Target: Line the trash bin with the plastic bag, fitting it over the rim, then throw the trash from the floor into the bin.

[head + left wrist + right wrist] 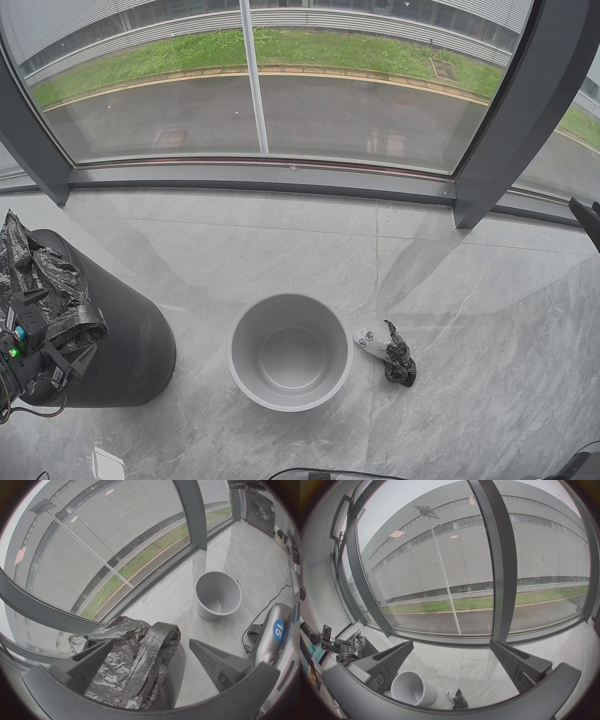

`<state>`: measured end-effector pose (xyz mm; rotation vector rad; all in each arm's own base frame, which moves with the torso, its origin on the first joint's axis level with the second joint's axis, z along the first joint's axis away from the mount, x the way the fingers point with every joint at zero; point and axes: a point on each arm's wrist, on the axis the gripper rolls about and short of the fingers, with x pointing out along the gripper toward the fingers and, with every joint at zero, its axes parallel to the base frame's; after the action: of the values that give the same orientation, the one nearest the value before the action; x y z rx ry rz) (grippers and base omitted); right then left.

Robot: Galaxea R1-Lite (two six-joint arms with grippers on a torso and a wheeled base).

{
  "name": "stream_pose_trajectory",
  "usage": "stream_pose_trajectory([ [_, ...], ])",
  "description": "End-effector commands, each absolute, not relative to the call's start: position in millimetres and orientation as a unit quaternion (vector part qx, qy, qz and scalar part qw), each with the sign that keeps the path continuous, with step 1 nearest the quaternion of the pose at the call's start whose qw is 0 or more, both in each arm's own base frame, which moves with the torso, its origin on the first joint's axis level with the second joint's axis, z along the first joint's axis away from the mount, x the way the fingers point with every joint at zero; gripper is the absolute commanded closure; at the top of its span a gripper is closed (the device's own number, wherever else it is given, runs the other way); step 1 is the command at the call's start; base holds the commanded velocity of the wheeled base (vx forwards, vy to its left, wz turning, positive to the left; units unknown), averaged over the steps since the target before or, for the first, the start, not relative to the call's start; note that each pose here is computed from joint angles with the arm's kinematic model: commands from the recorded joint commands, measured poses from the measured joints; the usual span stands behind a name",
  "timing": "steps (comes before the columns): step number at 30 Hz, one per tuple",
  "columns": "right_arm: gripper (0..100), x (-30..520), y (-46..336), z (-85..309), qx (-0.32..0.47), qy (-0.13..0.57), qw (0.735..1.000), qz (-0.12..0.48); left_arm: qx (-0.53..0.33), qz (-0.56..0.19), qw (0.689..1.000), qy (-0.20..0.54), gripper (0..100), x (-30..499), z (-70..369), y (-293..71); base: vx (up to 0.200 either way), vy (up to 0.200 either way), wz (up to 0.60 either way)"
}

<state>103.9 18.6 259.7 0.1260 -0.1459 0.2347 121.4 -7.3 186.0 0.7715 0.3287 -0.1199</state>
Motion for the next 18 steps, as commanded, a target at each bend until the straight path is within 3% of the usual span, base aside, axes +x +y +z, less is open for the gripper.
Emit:
stream_pose_trajectory([
  [1,0,104.4,18.9,259.2,0.063,-0.071,0.988,0.118,0.377,-0.062,0.906,0.183,0,136.4,179.9,-8.1,0.0,0.0,0.0],
  [18,0,104.9,19.2,256.8,0.063,-0.066,0.989,0.119,0.398,-0.014,0.898,0.186,0,158.7,180.4,6.6,0.0,0.0,0.0],
])
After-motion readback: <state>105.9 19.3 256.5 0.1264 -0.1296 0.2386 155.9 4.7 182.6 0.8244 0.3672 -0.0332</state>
